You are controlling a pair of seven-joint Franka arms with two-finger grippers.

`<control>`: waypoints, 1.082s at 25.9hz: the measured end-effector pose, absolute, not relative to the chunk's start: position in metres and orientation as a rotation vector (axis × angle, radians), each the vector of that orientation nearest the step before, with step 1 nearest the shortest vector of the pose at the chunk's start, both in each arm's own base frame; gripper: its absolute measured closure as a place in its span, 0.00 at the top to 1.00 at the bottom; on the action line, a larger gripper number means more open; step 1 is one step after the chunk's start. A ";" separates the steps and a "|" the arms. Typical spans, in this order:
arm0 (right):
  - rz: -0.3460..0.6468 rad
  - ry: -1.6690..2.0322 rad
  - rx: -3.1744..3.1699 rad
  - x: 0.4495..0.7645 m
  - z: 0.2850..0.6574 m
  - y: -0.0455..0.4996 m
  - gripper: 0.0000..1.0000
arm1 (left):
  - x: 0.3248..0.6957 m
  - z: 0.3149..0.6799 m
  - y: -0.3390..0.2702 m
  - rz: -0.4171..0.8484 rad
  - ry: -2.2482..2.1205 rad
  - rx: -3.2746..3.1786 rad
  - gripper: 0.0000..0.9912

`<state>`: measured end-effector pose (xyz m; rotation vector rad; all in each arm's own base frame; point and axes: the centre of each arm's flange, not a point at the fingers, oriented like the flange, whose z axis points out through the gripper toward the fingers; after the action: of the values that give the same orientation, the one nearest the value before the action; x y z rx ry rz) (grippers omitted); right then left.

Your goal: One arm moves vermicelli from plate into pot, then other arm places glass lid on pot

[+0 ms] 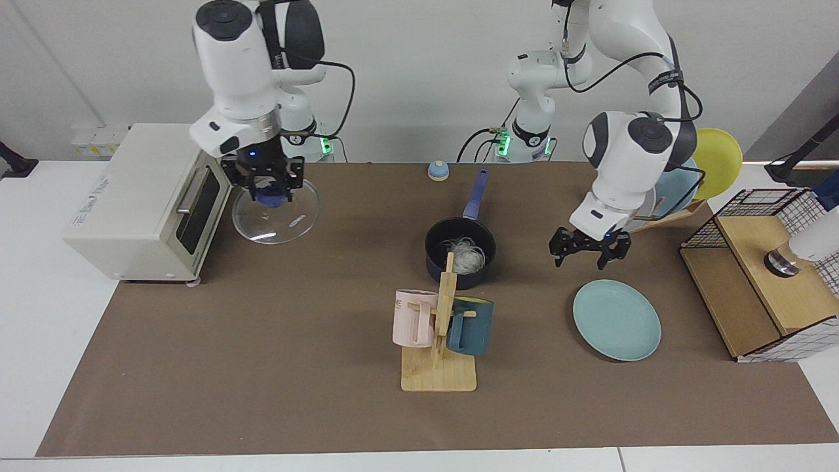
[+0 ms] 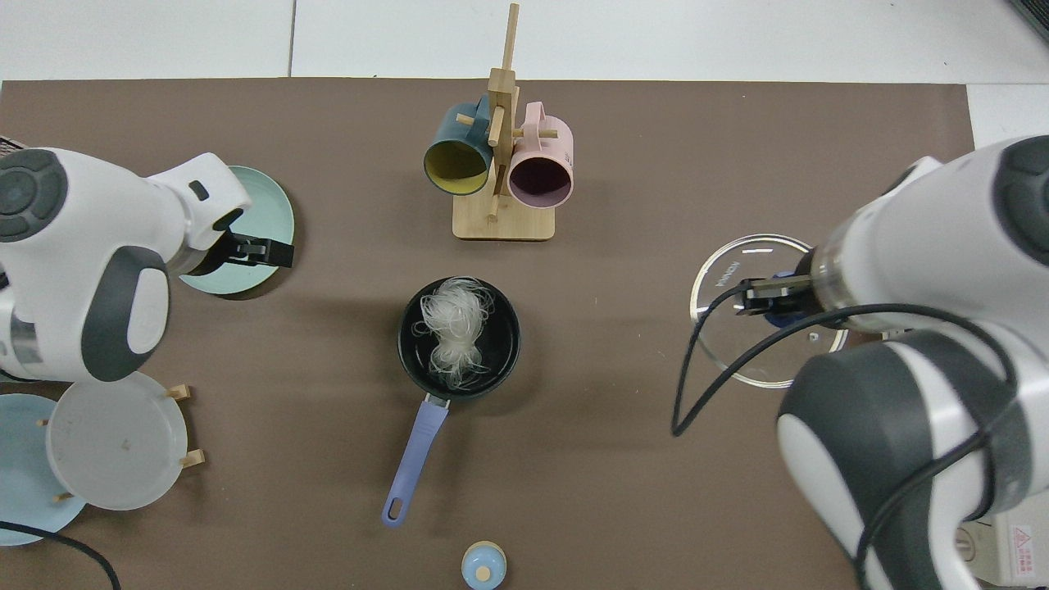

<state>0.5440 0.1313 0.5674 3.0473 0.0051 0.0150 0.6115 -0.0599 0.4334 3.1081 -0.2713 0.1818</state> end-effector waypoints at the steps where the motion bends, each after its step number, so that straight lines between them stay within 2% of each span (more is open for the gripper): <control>1: 0.021 0.007 3.047 0.538 0.567 0.152 0.66 | 0.614 0.436 -0.047 0.190 -0.297 3.105 1.00; 8: 0.074 -0.006 3.064 0.502 0.566 0.267 0.66 | 0.621 0.464 -0.013 0.189 -0.310 3.109 1.00; 14: 0.116 0.033 3.066 0.506 0.553 0.339 0.66 | 0.617 0.527 -0.012 0.144 -0.264 3.121 1.00; 18: 0.133 0.041 3.066 0.513 0.532 0.382 0.66 | 0.598 0.573 -0.014 0.149 -0.198 3.139 1.00; 23: 0.142 0.092 3.065 0.515 0.494 0.432 0.66 | 0.567 0.613 -0.020 0.136 -0.170 3.162 1.00; 28: 0.168 0.122 3.047 0.511 0.456 0.470 0.66 | 0.560 0.616 -0.028 0.117 -0.185 3.165 1.00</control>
<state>0.5108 0.4697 0.4564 3.0470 0.1223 0.1678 0.5602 -0.0278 0.6161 3.1646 -0.1852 0.1168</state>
